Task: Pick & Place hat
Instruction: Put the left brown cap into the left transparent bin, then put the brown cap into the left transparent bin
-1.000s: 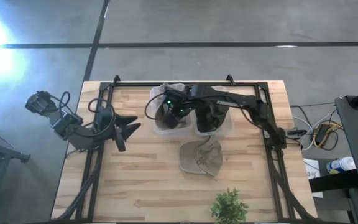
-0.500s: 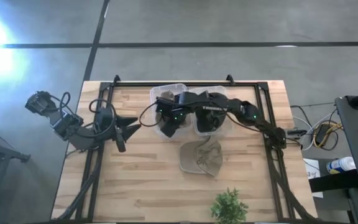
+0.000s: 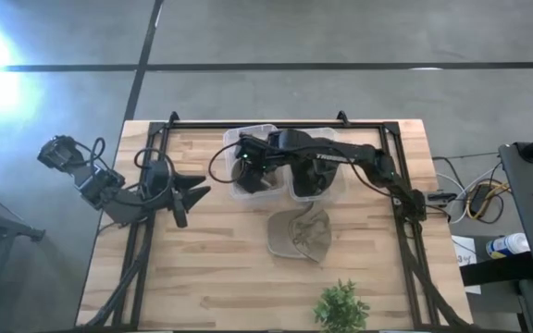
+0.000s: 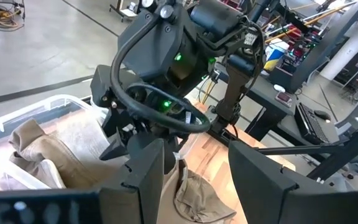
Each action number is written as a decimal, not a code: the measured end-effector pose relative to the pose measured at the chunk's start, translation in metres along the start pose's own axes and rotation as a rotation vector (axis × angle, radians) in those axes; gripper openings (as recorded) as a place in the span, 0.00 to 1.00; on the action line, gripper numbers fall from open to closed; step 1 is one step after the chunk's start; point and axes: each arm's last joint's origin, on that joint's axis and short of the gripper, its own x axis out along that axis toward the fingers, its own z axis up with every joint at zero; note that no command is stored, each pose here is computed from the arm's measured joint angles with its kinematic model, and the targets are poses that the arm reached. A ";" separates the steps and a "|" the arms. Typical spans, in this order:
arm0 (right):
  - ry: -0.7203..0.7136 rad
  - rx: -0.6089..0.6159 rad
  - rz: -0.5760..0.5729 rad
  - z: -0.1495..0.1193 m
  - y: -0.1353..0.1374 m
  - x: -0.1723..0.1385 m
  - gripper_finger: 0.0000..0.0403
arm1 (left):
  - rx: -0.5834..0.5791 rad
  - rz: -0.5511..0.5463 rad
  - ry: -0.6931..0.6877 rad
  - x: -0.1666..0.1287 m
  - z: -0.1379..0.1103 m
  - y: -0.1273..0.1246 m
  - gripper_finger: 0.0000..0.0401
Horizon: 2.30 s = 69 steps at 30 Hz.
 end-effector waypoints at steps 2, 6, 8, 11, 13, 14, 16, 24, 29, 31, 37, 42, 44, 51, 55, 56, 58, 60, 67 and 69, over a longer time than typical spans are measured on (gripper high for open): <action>-0.012 -0.007 0.008 -0.001 0.003 -0.007 0.47 | 0.004 0.001 0.004 0.000 0.000 0.000 0.43; -0.123 -0.121 0.092 -0.001 0.018 -0.042 0.49 | 0.008 -0.007 0.013 0.000 -0.001 0.000 0.43; -0.143 -0.199 0.207 -0.003 0.028 -0.057 0.49 | 0.017 -0.007 0.015 0.001 -0.002 -0.001 0.43; -0.105 -0.235 0.296 -0.011 0.037 -0.065 0.48 | 0.035 -0.003 0.024 0.001 -0.003 0.000 0.43; -0.026 -0.270 0.272 -0.024 0.042 -0.064 0.48 | 0.048 0.004 0.032 0.001 -0.004 0.001 0.43; 0.024 -0.310 0.254 -0.032 0.045 -0.064 0.47 | 0.055 0.008 0.038 0.001 -0.005 0.002 0.43; 0.120 -0.410 0.231 -0.052 0.056 -0.062 0.46 | 0.066 0.011 0.052 0.001 -0.007 0.003 0.43; 0.236 -0.816 0.103 -0.134 0.109 -0.053 0.44 | 0.076 0.011 0.125 0.008 -0.031 0.010 0.43; 0.307 -0.859 0.093 -0.187 0.131 -0.029 0.45 | 0.044 0.008 0.206 0.013 -0.052 0.017 0.43; 0.287 -0.820 0.105 -0.201 0.139 -0.021 0.45 | 0.020 0.005 0.239 0.015 -0.059 0.019 0.43; 0.194 -0.716 0.121 -0.233 0.155 -0.003 0.46 | -0.073 0.019 0.303 0.020 -0.078 0.026 0.43; 0.184 -0.659 0.070 -0.248 0.149 0.015 0.46 | -0.121 0.008 0.328 0.022 -0.087 0.028 0.43; 0.137 -0.640 0.058 -0.252 0.148 0.024 0.46 | -0.125 0.005 0.333 0.023 -0.090 0.029 0.43; 0.069 -0.554 -0.046 -0.263 0.134 0.046 0.45 | -0.142 -0.008 0.325 0.023 -0.089 0.027 0.43; 0.065 -0.434 -0.089 -0.264 0.128 0.052 0.36 | -0.160 -0.007 0.325 0.023 -0.089 0.027 0.43; 0.060 -0.414 -0.092 -0.264 0.128 0.052 0.32 | -0.169 -0.006 0.325 0.023 -0.089 0.027 0.43; 0.046 -0.384 -0.092 -0.261 0.128 0.052 0.23 | -0.186 -0.003 0.325 0.023 -0.089 0.027 0.43; 0.024 -0.364 -0.082 -0.256 0.131 0.049 0.13 | -0.194 -0.002 0.325 0.023 -0.089 0.027 0.43; -0.092 -0.202 0.083 -0.216 0.139 0.000 0.03 | -0.238 -0.009 0.344 0.023 -0.089 0.026 0.43; -0.199 -0.088 0.185 -0.196 0.135 -0.032 0.03 | -0.244 -0.021 0.370 0.023 -0.090 0.026 0.43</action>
